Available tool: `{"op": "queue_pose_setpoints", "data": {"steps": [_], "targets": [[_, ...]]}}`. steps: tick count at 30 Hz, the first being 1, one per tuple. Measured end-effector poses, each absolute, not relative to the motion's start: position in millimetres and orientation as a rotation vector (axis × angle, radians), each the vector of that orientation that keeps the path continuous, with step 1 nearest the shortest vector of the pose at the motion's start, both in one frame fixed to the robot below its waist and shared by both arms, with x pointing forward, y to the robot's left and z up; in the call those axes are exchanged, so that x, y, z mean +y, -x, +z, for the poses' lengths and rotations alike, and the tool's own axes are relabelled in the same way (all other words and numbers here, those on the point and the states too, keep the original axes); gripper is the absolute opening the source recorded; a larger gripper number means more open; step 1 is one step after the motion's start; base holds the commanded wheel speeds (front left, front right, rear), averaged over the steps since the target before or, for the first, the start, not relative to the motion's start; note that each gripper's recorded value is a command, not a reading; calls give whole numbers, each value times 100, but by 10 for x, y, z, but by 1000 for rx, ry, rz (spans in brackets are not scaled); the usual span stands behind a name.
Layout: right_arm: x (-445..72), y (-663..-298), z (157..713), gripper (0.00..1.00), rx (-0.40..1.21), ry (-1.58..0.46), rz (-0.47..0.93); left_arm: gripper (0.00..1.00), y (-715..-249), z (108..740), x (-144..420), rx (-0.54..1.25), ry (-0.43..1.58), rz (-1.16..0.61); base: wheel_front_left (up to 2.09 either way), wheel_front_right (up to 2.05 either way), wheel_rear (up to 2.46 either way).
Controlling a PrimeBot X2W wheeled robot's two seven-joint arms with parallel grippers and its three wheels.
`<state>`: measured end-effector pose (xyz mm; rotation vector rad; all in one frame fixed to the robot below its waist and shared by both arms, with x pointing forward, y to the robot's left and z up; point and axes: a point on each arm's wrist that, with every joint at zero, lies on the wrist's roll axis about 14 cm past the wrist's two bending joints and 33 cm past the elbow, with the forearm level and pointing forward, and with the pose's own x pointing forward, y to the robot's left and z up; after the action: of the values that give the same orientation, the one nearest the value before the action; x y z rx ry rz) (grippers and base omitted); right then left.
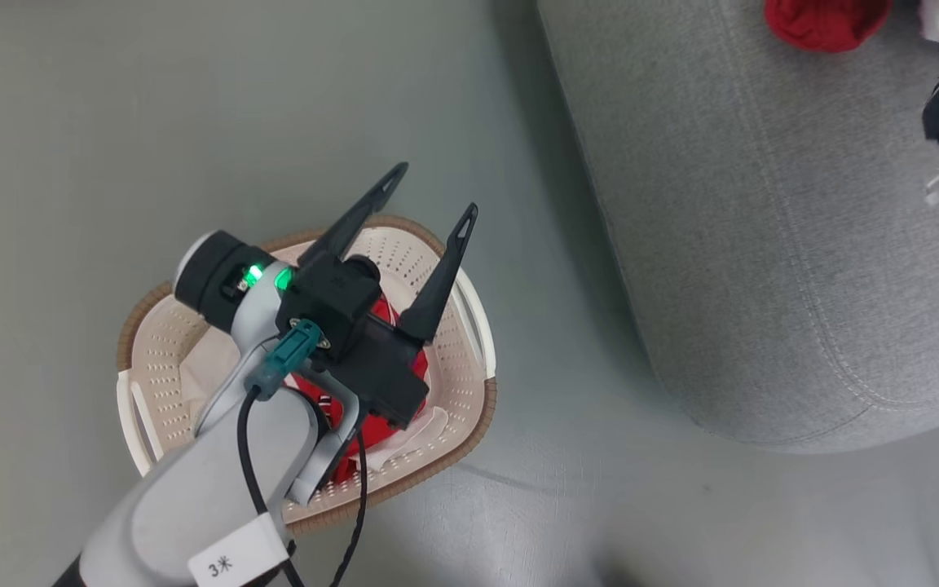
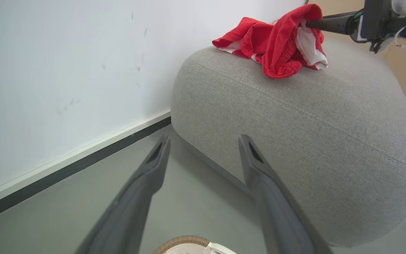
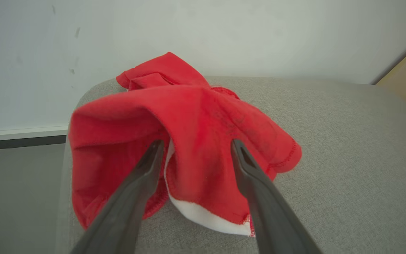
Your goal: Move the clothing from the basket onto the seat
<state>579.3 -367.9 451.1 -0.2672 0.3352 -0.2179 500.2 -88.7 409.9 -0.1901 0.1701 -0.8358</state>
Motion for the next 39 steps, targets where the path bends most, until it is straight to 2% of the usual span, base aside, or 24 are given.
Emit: {"op": "queue_pose_setpoints", "data": {"steps": [16, 21, 32, 39], "targets": [[-3669, -5149, 4582, 100, 355, 240, -199, 100, -4736, 4387, -948, 154, 248, -809, 0, 0, 0], [-3571, -5076, 4675, 100, 321, 224, -177, 100, -4701, 4465, -816, 144, 241, -766, 0, 0, 0], [-2886, -5077, 4964, 100, 190, 153, -32, 100, -4539, 4665, -334, 133, 232, -615, 0, 0, 0], [-2375, -4926, 4966, 100, 151, 84, 56, 100, -4367, 4760, 69, 120, 218, -497, 0, 0, 0]]}}
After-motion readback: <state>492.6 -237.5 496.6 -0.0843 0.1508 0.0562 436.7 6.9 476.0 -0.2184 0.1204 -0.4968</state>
